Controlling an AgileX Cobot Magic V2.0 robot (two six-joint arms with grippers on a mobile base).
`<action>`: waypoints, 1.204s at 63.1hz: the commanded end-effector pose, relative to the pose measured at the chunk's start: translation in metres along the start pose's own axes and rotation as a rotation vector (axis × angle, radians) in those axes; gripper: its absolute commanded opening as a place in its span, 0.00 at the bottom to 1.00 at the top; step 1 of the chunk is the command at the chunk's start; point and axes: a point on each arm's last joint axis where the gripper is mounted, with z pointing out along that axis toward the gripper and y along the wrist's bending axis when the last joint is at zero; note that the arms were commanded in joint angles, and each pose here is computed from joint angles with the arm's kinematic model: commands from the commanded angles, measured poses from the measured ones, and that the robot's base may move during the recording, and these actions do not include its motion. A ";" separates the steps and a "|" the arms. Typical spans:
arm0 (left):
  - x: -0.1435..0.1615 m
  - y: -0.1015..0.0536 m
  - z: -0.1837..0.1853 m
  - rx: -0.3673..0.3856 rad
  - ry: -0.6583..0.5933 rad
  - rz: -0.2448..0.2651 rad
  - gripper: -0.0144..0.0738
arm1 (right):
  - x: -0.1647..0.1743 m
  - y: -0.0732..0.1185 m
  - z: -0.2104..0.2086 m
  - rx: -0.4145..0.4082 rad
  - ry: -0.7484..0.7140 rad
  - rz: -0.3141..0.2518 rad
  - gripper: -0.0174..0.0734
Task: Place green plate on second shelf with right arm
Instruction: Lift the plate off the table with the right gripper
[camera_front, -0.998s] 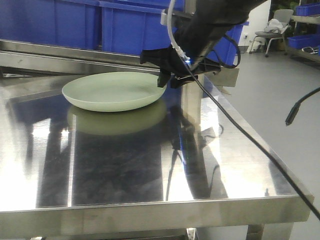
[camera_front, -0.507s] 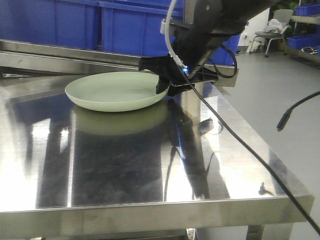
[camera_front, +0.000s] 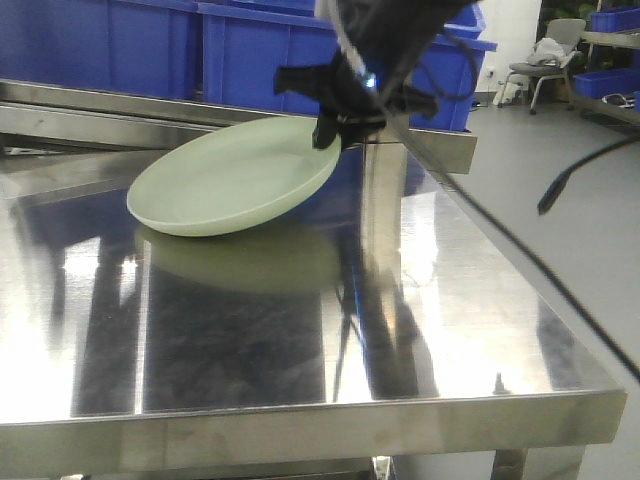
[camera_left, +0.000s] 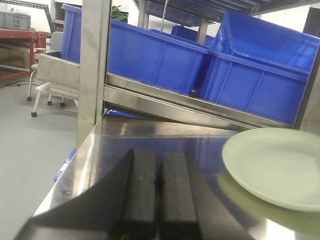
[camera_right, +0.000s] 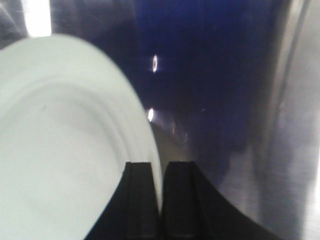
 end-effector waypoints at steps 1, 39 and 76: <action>0.006 0.001 -0.001 0.007 -0.056 -0.009 0.31 | -0.057 0.018 -0.074 -0.048 -0.236 -0.052 0.25; 0.006 0.001 -0.001 0.007 -0.056 -0.009 0.31 | -0.064 0.017 -0.274 -0.022 -0.533 -0.132 0.25; 0.006 0.001 -0.001 0.007 -0.056 -0.009 0.31 | 0.084 -0.043 -0.394 0.079 -0.690 -0.080 0.25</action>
